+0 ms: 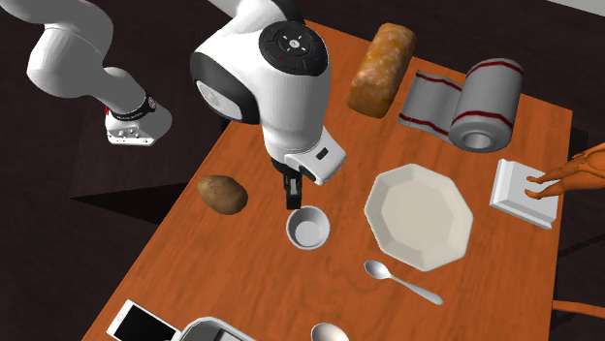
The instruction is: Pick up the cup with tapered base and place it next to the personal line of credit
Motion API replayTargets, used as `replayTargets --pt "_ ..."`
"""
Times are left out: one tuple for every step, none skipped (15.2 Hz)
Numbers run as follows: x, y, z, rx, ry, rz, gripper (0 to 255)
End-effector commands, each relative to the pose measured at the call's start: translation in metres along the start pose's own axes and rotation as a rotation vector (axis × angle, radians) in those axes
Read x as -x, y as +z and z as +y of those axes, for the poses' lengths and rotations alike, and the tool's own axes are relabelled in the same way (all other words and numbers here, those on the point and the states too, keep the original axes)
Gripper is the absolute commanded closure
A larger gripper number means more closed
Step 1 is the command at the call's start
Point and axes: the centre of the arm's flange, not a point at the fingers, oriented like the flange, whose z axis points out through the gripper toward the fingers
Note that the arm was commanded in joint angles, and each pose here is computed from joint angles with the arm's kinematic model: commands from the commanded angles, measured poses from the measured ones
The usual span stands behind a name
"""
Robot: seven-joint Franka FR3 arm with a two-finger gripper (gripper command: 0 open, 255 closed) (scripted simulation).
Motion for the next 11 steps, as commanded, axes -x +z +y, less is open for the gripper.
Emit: replayTargets --pt "-0.014 0.011 0.02 -0.001 0.0 0.004 0" --pt "-0.021 0.016 0.031 -0.001 0.001 0.005 0" --pt "-0.027 0.022 0.041 -0.002 0.002 0.006 0" --pt "-0.031 0.025 0.047 -0.002 0.003 0.007 0" --pt "-0.031 0.03 0.047 -0.002 0.003 0.007 0" --pt "-0.031 0.036 0.047 -0.002 0.003 0.007 0" --pt "-0.031 0.041 0.047 -0.002 0.003 0.007 0" --pt "-0.031 0.046 0.047 -0.002 0.003 0.007 0" --pt "-0.031 0.052 0.047 -0.002 0.003 0.007 0" --pt "-0.031 0.057 0.047 -0.002 0.003 0.007 0" --pt "-0.032 0.062 0.047 -0.002 0.003 0.007 0"
